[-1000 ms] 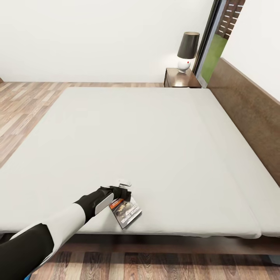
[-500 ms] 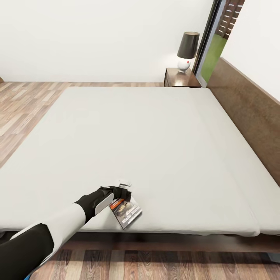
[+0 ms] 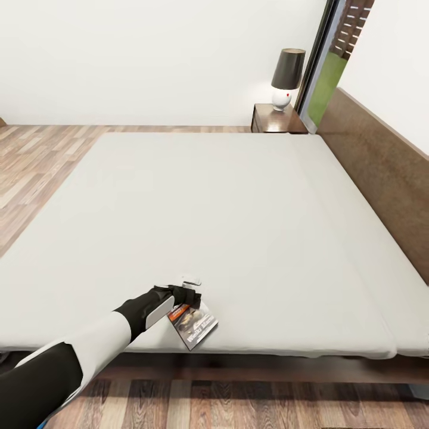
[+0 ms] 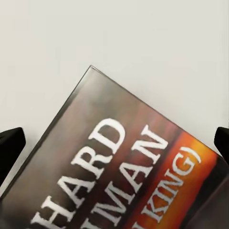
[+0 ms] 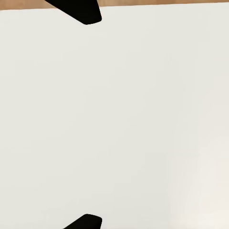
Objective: In the bedroom, move the book from the bed onto either nightstand, and place the two sandals side by side next to the bed.
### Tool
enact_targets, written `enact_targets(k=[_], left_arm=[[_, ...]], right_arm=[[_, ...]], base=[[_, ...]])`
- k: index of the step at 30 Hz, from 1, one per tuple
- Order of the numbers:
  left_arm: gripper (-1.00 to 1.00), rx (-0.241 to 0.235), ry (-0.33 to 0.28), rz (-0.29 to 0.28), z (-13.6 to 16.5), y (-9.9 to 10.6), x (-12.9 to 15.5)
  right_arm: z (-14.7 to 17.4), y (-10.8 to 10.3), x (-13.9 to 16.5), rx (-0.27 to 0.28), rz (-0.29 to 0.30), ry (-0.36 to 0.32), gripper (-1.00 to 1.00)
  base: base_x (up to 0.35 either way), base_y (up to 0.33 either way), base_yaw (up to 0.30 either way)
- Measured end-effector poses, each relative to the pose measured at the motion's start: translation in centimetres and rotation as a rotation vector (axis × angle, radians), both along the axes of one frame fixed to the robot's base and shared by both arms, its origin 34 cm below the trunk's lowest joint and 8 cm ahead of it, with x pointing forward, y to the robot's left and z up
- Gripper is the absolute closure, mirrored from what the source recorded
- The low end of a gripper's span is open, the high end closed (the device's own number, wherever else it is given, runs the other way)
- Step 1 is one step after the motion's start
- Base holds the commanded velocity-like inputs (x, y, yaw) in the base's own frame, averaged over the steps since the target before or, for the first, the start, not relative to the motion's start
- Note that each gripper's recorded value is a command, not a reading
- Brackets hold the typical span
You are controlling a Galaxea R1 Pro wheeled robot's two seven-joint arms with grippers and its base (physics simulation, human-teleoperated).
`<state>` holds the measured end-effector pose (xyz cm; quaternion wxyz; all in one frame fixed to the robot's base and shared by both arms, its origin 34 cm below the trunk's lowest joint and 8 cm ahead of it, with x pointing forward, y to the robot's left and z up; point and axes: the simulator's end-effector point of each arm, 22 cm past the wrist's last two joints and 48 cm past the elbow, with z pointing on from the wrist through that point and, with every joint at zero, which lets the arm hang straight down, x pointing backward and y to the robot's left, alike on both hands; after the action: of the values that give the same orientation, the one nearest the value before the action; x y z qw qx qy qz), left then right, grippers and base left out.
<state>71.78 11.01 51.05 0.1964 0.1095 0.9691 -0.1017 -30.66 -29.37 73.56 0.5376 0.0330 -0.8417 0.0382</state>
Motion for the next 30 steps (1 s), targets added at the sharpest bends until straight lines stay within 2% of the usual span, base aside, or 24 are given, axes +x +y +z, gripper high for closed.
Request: enact_targets(k=[30], left_arm=[[-1.00, -0.001, 0.001, 0.000, -0.01, -0.05, -0.04]], right_arm=[[0.01, 0.09, -0.01, 0.001, -0.001, 0.000, -1.00]], base=[[-0.029, 0.000, 0.000]])
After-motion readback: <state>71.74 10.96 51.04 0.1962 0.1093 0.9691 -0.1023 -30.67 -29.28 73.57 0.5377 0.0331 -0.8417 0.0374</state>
